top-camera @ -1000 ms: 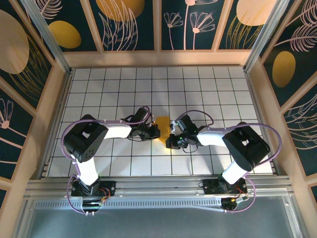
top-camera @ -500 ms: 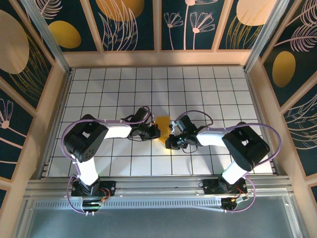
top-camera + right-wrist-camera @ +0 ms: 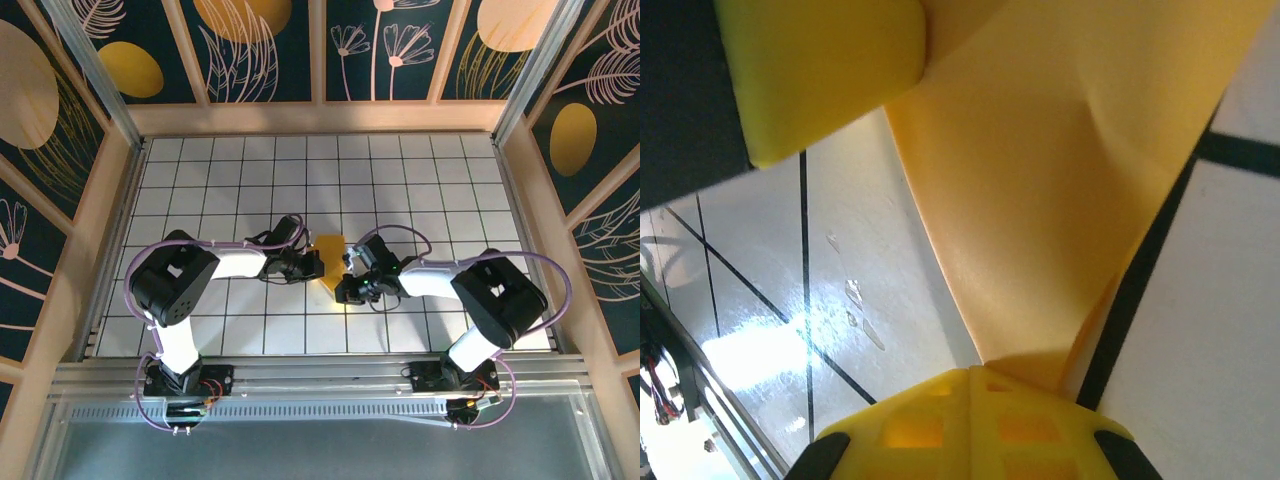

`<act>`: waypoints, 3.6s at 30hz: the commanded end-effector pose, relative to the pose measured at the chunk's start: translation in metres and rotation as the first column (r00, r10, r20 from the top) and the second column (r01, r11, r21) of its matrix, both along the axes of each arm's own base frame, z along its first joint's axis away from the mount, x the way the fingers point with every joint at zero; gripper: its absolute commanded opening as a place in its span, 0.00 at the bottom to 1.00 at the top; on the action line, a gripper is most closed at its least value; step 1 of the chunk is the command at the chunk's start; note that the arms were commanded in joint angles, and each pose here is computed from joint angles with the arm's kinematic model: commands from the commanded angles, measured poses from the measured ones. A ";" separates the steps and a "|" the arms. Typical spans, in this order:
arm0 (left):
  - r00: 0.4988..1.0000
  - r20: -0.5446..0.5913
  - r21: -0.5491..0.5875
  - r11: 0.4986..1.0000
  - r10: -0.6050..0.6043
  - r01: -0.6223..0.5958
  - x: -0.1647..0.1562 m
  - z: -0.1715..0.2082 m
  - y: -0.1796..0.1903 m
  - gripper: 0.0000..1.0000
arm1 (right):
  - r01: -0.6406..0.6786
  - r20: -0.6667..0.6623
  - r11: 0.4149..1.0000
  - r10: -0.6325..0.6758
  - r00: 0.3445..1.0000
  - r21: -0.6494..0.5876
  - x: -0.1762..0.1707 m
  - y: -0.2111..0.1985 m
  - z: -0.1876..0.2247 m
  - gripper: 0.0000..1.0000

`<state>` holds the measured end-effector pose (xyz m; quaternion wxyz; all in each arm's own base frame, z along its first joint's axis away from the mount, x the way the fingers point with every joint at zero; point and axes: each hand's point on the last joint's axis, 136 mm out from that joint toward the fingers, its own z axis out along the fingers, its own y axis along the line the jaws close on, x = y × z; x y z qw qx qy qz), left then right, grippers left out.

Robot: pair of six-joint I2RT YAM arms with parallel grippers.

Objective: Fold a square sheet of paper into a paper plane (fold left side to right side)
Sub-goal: Third fold the triangle at the center of the table.

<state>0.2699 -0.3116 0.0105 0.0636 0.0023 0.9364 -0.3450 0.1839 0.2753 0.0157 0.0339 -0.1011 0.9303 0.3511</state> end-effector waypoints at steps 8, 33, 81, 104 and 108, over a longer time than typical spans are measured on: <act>0.995 -0.071 0.192 0.980 0.071 -0.056 -0.012 -0.046 0.034 0.00 | -0.027 0.023 0.999 0.026 0.999 0.039 -0.008 -0.005 0.045 0.00; 0.996 -0.059 0.157 0.986 0.066 -0.056 -0.007 -0.037 0.027 0.00 | 0.084 -0.002 0.994 -0.084 0.996 -0.076 0.019 -0.009 -0.009 0.00; 0.999 -0.036 -0.168 0.985 0.018 -0.024 -0.019 0.006 -0.024 0.00 | 0.096 -0.125 0.954 -0.136 0.983 -0.285 -0.009 -0.052 -0.054 0.00; 0.989 -0.020 -0.017 0.989 0.147 -0.147 0.004 -0.018 0.012 0.00 | 0.072 -0.144 0.939 -0.127 0.981 -0.337 -0.016 -0.061 -0.060 0.00; 0.985 -0.012 -0.009 0.985 0.172 -0.172 0.014 -0.020 0.026 0.00 | 0.069 -0.151 0.940 -0.125 0.981 -0.333 -0.017 -0.060 -0.061 0.00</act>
